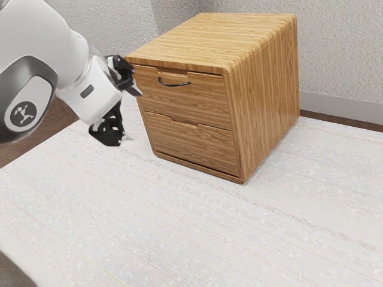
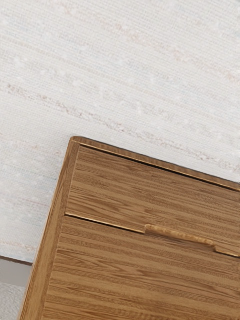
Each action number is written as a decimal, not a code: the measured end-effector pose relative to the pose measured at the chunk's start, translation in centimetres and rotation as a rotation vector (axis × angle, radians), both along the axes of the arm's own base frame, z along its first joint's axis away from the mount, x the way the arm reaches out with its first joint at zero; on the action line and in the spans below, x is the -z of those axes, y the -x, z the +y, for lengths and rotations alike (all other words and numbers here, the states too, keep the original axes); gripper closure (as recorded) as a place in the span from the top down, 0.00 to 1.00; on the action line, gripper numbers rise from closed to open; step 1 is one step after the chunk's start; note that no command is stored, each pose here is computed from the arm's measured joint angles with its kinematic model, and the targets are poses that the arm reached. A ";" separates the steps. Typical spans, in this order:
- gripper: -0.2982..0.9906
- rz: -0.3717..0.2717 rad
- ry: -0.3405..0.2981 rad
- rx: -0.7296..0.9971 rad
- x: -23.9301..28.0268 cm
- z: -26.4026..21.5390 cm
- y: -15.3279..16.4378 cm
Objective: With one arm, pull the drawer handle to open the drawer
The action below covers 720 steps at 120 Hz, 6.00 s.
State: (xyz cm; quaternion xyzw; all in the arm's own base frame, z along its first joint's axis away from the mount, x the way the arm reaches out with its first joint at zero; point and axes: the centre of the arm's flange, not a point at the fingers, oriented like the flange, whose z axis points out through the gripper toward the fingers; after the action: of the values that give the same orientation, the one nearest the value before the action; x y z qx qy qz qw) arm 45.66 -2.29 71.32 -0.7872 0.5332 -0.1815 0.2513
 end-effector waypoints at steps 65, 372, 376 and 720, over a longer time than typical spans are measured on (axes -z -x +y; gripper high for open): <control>0.57 -0.105 -0.146 0.223 -3.0 0.4 -2.0; 0.54 -0.034 -0.107 0.287 5.4 11.3 -17.2; 0.54 -0.034 -0.107 0.286 5.4 11.4 -17.2; 0.35 0.015 -0.139 0.251 5.6 10.5 -10.4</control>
State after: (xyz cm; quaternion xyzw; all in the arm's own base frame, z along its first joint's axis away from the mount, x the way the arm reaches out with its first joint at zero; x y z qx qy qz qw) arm 56.01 8.19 65.73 -0.6965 0.6404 -0.1684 0.2765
